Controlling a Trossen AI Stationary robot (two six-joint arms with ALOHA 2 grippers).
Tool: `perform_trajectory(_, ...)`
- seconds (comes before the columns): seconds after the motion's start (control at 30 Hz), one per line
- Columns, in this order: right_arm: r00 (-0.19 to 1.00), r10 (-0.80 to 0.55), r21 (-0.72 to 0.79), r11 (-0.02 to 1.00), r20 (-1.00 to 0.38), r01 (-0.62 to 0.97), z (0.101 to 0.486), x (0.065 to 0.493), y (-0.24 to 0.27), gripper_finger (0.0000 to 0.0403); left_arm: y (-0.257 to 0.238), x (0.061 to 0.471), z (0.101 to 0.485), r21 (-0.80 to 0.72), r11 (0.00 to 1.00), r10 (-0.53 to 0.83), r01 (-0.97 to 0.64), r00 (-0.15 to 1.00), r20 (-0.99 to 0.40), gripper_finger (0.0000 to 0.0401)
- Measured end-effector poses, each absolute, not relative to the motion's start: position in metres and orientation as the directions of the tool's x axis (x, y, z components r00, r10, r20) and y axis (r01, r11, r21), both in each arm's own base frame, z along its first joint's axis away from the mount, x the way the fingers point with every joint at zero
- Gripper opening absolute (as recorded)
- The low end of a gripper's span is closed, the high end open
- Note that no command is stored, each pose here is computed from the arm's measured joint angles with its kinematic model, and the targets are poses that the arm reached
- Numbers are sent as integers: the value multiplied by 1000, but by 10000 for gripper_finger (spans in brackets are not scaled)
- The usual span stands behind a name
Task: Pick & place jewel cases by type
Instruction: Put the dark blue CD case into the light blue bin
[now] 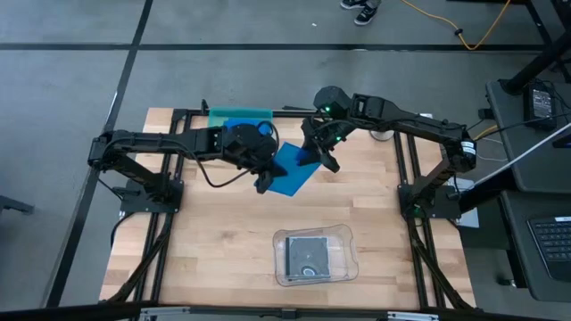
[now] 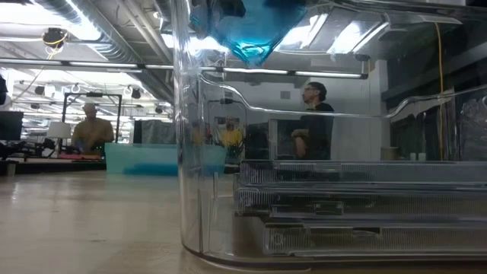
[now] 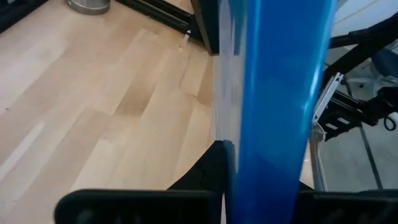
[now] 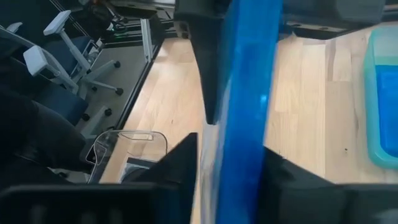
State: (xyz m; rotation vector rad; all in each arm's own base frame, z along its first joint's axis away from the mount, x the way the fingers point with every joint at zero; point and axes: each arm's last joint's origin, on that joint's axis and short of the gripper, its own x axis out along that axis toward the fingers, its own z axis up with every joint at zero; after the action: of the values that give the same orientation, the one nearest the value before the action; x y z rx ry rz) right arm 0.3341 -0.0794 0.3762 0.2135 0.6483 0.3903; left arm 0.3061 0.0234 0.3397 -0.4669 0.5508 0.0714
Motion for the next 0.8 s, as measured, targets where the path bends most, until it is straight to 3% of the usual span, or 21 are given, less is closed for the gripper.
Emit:
perform_trajectory(0.17,729,413,312,908,-546,-281,376,334,-80,45,23,306,340,-401,901,-75,-164,851,-519,31)
perform_trajectory(0.43,755,352,297,930,-554,-216,380,330,-88,45,18,281,350,-451,885,-181,-111,812,-555,73)
perform_trajectory(0.67,789,287,311,942,-543,-129,388,319,-102,45,19,221,378,-421,885,-85,-201,818,-569,94)
perform_trajectory(0.8,785,183,338,941,-592,35,386,312,-113,45,17,184,397,-400,887,-3,-232,862,-507,94)
